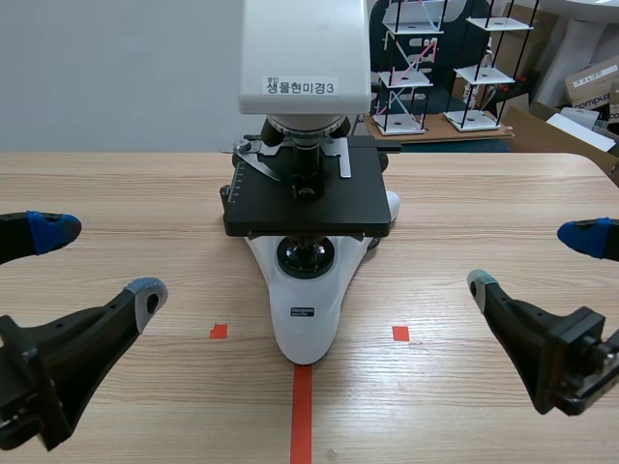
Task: Point at the objective lens
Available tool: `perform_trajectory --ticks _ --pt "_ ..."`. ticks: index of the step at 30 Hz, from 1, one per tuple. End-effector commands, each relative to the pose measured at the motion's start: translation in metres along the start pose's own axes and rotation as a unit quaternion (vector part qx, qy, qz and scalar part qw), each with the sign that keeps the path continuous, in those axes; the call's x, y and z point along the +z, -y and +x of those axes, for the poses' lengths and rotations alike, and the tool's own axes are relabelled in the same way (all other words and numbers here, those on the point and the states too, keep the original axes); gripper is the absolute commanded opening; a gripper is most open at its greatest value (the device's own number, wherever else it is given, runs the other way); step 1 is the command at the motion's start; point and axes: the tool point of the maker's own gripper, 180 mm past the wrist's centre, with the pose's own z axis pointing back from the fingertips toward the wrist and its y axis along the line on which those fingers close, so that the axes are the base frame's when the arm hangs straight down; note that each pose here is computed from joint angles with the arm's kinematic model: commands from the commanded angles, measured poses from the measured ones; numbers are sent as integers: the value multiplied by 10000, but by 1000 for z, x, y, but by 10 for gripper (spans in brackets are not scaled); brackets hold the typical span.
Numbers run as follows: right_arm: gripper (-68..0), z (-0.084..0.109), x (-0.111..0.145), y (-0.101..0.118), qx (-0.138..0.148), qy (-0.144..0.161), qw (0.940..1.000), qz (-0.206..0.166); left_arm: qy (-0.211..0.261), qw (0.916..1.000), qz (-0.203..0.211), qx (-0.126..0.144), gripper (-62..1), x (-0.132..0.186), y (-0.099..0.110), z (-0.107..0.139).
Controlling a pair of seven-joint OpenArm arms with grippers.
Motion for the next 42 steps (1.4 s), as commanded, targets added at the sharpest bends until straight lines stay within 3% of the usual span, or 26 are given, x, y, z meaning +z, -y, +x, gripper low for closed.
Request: perform_trajectory --ticks 1,25,30,35,42 --pt "-85 11 0 2 67 173 9998 7 156 9999 18 10 6 -1 0 8" --pt "-84 11 0 2 65 172 9998 7 154 9999 22 16 -2 -1 0 8" --pt "-84 11 0 2 65 172 9998 7 159 9999 19 12 -206 -1 0 8" --pt "-84 11 0 2 65 170 9998 7 192 9998 2 36 -577 -1 0 8" --pt "-84 10 0 2 63 150 9999 6 654 9978 7 48 -588 -9 -10 16"
